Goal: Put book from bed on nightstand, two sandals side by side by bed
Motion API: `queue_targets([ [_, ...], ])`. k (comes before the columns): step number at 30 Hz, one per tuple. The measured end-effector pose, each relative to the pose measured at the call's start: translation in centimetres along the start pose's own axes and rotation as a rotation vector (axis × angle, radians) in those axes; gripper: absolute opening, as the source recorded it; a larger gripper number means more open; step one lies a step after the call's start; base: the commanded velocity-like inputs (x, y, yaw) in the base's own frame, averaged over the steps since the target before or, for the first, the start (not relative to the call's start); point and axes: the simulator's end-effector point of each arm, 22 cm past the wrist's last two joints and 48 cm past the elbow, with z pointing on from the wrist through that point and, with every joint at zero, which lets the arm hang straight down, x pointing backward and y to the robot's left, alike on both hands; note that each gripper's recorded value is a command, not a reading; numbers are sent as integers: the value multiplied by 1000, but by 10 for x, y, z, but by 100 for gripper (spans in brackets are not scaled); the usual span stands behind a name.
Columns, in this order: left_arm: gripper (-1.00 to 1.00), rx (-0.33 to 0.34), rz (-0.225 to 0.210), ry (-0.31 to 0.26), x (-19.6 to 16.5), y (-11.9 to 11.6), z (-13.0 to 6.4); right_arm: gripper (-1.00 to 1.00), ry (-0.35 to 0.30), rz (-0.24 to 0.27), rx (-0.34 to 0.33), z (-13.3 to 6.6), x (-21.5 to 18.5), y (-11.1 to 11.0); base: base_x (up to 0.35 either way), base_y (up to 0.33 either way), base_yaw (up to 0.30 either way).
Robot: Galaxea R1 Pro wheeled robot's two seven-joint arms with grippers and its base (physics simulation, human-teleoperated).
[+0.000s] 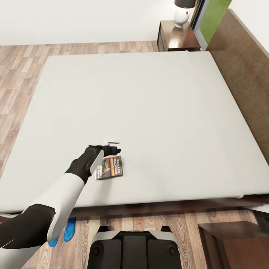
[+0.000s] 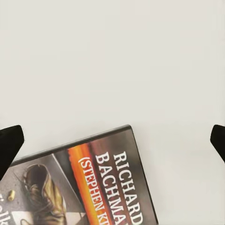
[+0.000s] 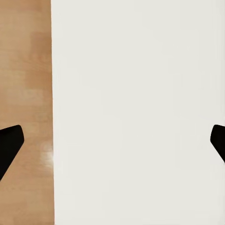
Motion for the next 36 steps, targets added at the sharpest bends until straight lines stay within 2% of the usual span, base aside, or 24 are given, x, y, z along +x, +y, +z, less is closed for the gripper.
queue_targets([
  [16,100,-1,-1,7,4,1,3,100,7,-2,-1,0,3,0,0,0,11],
  [36,100,1,-4,25,15,2,12,100,25,-6,-3,-2,11,1,0,0,62],
])
